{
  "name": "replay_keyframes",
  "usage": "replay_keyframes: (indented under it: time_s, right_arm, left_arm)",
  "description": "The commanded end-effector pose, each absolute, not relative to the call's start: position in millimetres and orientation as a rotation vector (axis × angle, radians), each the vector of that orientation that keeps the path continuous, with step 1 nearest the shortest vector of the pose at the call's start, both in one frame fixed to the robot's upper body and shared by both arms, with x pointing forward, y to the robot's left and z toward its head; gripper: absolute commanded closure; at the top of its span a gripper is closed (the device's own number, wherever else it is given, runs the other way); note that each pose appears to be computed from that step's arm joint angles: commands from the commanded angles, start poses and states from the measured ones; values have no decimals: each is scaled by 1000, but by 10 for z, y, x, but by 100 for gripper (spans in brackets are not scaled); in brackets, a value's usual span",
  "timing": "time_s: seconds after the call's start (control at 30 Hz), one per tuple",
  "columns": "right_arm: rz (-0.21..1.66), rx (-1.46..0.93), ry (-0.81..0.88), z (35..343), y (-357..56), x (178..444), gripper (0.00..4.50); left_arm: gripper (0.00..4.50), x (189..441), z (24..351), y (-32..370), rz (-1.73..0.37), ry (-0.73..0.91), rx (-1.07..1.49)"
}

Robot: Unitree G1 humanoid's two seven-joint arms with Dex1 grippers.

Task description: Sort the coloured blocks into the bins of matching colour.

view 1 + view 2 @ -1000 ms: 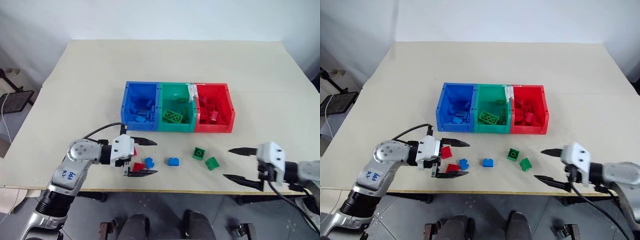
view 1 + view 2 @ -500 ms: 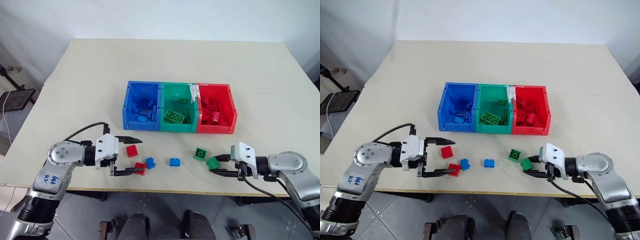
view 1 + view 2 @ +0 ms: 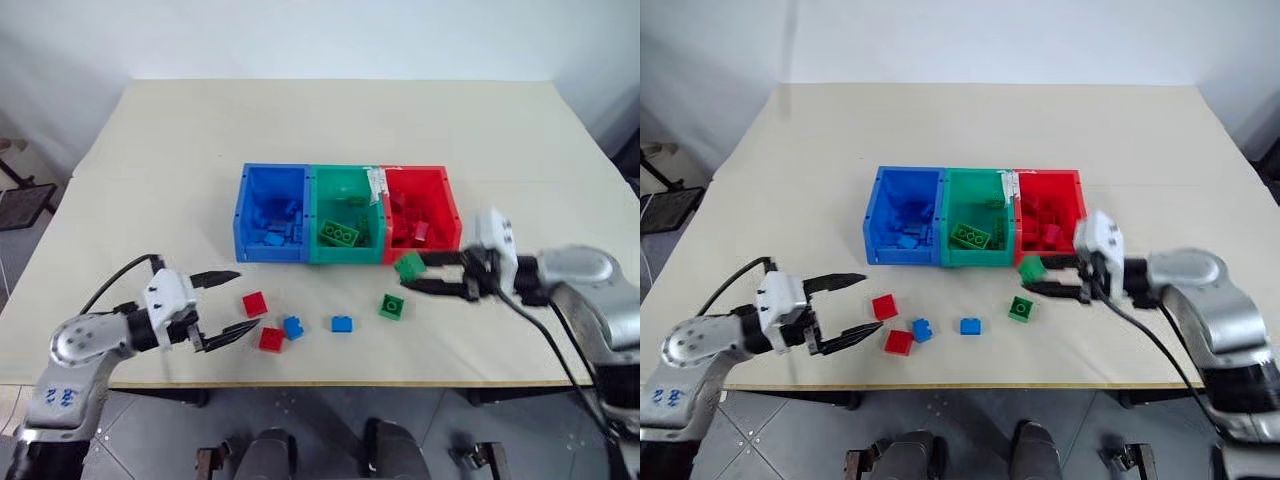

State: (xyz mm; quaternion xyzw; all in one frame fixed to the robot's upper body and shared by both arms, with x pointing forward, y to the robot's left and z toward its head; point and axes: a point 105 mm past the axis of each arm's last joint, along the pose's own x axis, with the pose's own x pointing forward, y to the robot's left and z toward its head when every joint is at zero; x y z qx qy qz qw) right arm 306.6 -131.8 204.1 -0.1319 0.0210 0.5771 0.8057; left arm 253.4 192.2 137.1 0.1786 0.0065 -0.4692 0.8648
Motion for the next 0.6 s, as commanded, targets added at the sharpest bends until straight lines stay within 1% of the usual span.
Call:
replay_keyframes:
  time_s: [0.03, 0.13, 0.23, 0.3, 0.37, 0.5, 0.53, 0.6]
  right_arm:
    - [1136, -316, -5, 2134, -1173, 3380, 289]
    - [1027, -334, -68, 2238, -1024, 3718, 289]
    - [996, -311, -99, 2308, -946, 3852, 289]
    - [999, -307, -106, 2313, -929, 3874, 216]
    - [1011, -309, -106, 2299, -920, 3874, 154]
    - [1001, -371, -132, 2257, -933, 3862, 15]
    - [999, -387, -132, 2227, -966, 3842, 3]
    - [999, -405, -157, 2212, -1049, 3762, 3]
  left_arm:
    - [0, 2465, 1546, 1905, -962, -57, 391]
    - [0, 2437, 1598, 1873, -943, -86, 370]
    - [0, 2403, 1610, 1862, -928, -92, 359]
    - [0, 2370, 1583, 1850, -932, -79, 358]
    - [0, 2351, 1564, 1837, -939, -69, 358]
    - [0, 2386, 1582, 1798, -941, -85, 370]
    - [0, 2392, 1576, 1781, -951, -84, 365]
    - [0, 2405, 1555, 1713, -983, -81, 348]
